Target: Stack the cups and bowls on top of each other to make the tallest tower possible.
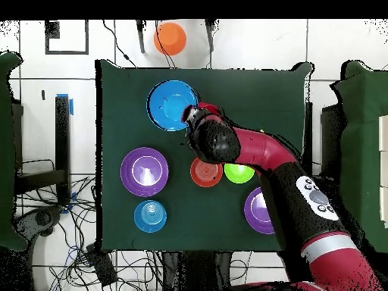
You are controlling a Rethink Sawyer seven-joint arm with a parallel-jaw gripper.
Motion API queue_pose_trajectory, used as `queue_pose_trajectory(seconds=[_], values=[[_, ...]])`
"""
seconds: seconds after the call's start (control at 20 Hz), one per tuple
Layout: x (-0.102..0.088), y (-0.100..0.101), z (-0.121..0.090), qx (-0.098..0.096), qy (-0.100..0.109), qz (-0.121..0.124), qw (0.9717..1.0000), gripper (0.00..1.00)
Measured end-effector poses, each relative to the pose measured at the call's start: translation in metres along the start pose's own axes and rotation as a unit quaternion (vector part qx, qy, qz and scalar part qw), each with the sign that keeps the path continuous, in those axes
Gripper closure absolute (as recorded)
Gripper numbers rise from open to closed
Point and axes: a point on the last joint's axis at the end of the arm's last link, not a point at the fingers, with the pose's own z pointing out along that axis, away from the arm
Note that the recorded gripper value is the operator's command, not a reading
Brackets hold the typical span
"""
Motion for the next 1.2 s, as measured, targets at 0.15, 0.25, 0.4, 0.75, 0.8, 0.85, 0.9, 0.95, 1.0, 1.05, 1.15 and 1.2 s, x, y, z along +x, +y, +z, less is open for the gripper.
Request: queue_pose_trajectory(seconds=[0.15,0.25,0.4,0.75,0.8,0.85,0.9,0.95,1.0,1.05,1.15,1.2], values=[[0.003,0.003,0.003,-0.004,0.003,0.0,1.0,1.0],[0.005,0.008,0.006,-0.01,0.007,0.0,0.9999,1.0],[0.008,0.013,0.008,-0.016,0.01,0.0,0.9998,1.0],[0.012,0.015,0.017,-0.033,0.02,0.01,0.9992,1.0],[0.012,0.014,0.018,-0.034,0.021,0.012,0.9991,1.0],[0.013,0.013,0.019,-0.035,0.022,0.014,0.999,1.0],[0.013,0.012,0.02,-0.037,0.023,0.016,0.9989,1.0],[0.013,0.01,0.021,-0.038,0.024,0.019,0.9988,1.0],[0.013,0.008,0.021,-0.039,0.024,0.021,0.9987,1.0],[0.013,0.007,0.022,-0.039,0.025,0.023,0.9987,1.0],[0.013,0.005,0.023,-0.039,0.026,0.024,0.9986,1.0],[0.013,0.004,0.023,-0.039,0.026,0.025,0.9986,1.0]])
